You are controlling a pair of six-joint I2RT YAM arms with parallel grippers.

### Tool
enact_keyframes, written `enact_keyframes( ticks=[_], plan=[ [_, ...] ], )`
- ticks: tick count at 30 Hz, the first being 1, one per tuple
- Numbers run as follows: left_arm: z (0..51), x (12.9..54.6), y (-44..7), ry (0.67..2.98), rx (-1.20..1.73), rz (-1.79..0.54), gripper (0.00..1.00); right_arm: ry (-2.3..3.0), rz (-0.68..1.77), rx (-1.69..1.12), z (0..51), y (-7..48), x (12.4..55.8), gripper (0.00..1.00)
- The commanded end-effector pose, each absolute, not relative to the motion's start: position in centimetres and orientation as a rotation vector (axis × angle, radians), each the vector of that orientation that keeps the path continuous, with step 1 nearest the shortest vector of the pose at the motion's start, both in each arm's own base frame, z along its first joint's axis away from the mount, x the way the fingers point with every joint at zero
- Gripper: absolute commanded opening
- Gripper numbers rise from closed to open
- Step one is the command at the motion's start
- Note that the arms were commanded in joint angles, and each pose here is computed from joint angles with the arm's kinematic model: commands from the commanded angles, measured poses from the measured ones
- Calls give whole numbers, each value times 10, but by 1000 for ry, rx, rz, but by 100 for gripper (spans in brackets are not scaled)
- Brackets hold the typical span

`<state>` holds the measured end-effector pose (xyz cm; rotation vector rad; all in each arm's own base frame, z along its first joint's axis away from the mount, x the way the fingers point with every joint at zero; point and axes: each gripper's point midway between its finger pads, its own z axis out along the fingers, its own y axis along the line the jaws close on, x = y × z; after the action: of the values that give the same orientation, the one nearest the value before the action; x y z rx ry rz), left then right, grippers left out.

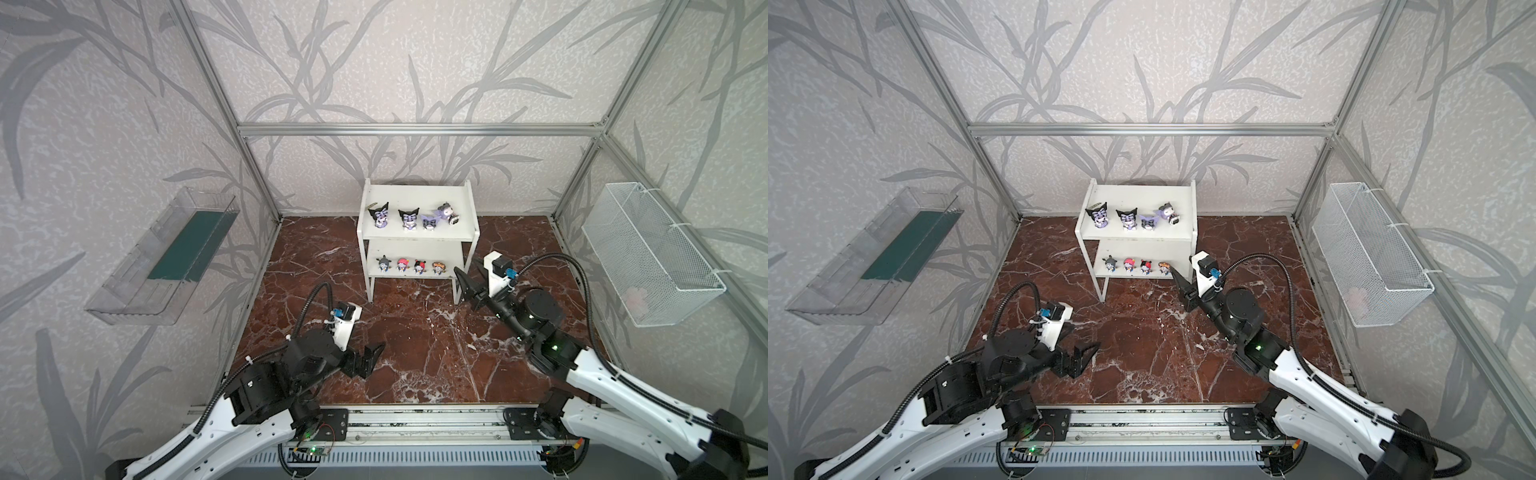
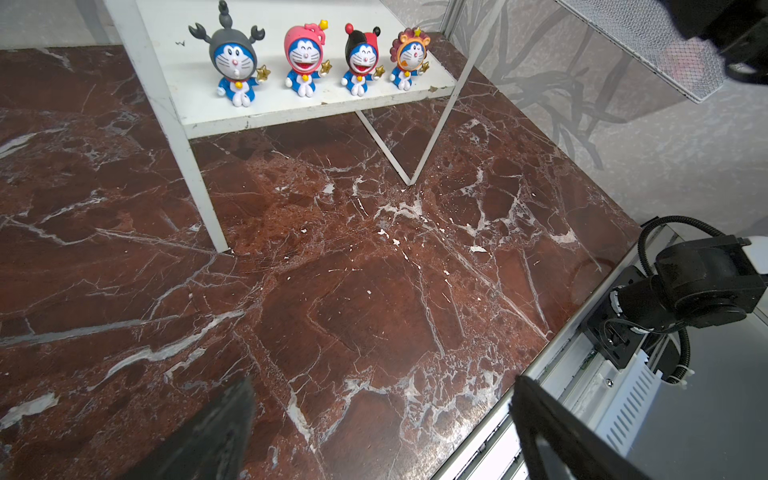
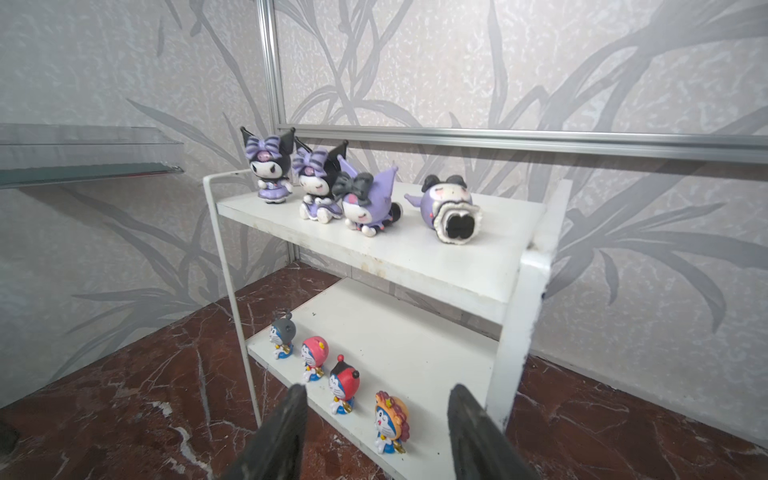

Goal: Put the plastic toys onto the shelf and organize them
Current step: 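Raise the right gripper to the top tier and grasp the nearest purple Kuromi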

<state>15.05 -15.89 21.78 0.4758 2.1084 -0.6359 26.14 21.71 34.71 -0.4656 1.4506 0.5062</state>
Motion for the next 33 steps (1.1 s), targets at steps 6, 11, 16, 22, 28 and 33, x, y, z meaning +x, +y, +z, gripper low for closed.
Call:
enact_keyframes(
  ticks=[6, 11, 16, 22, 28, 33],
  plan=[
    [222, 150, -161, 2087, 492, -650, 98, 1675, 417, -723, 373, 224, 252, 59],
    [227, 148, -158, 2062, 478, -665, 98, 1766, 346, -789, 393, 227, 284, 57],
    [231, 148, -154, 2038, 457, -668, 98, 1857, 423, -802, 390, 228, 312, 50],
    [234, 148, -151, 2022, 447, -674, 98, 1875, 404, -853, 391, 241, 335, 46],
    [237, 146, -150, 2007, 441, -684, 98, 1909, 352, -839, 388, 241, 355, 47],
    [239, 145, -148, 1995, 436, -690, 98, 1915, 314, -833, 389, 241, 367, 48]
  ],
)
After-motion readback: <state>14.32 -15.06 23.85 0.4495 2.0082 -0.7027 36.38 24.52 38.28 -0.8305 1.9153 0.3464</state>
